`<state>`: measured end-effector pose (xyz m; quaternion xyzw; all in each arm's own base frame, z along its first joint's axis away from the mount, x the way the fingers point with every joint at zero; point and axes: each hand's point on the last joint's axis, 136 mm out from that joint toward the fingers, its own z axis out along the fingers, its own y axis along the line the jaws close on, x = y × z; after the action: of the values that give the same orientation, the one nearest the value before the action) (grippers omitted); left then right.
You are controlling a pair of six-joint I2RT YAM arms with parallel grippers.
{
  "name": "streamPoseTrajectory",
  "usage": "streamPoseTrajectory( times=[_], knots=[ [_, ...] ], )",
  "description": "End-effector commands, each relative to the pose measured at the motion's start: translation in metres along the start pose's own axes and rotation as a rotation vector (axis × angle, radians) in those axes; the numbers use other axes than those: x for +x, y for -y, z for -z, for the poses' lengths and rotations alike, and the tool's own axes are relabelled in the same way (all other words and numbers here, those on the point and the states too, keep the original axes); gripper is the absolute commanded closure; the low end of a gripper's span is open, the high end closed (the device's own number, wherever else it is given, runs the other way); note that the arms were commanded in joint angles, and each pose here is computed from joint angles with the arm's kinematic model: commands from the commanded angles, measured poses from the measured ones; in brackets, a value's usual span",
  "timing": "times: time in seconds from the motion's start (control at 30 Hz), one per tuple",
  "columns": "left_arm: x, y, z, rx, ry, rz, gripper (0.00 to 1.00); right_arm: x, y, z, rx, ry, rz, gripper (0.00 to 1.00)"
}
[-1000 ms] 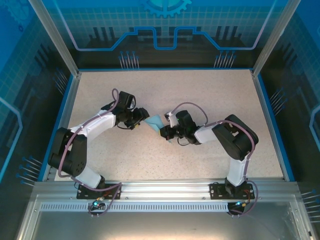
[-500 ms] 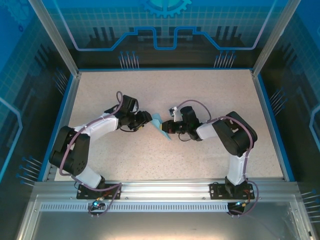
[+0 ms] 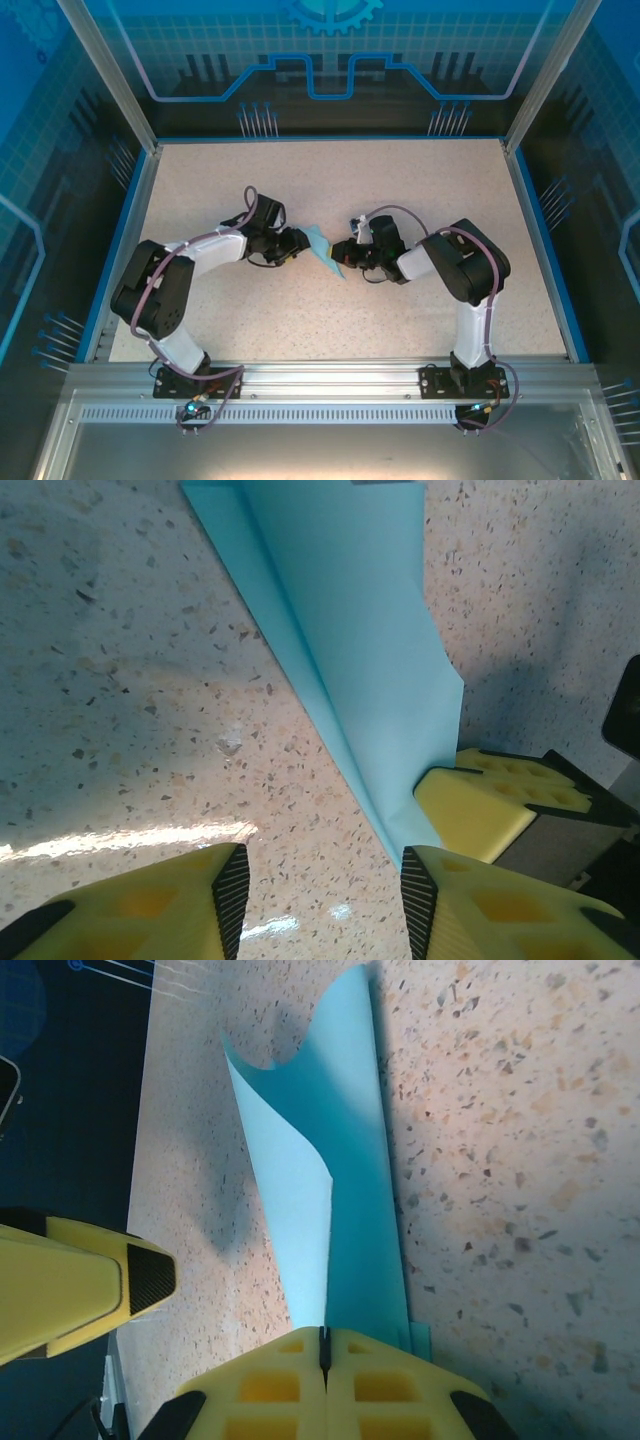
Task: Fold a paper plane with a square sheet of paper (pick it up from the middle)
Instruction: Fold the wing for the fifth time at the center of the table.
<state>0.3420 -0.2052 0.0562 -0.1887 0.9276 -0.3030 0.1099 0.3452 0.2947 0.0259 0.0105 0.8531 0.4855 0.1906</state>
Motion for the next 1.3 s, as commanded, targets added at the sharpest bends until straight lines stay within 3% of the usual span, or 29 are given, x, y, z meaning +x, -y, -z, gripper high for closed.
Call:
streamPoseTrajectory(
  times=[0.0,0.5,1.27],
  knots=[
    [-0.005,0.021,-0.003,0.052,-0.01,-0.062,0.54,0.0,0.008,0.001,0.004,-0.007,-0.033,1.0],
    [-0.008,0.036,-0.024,0.095,-0.044,-0.1,0.72,0.009,0.025,-0.008,0.055,-0.075,-0.085,1.0],
    [-0.004,0.037,-0.042,0.098,-0.093,-0.117,0.79,0.015,0.063,-0.008,0.192,-0.113,-0.228,1.0]
  ],
)
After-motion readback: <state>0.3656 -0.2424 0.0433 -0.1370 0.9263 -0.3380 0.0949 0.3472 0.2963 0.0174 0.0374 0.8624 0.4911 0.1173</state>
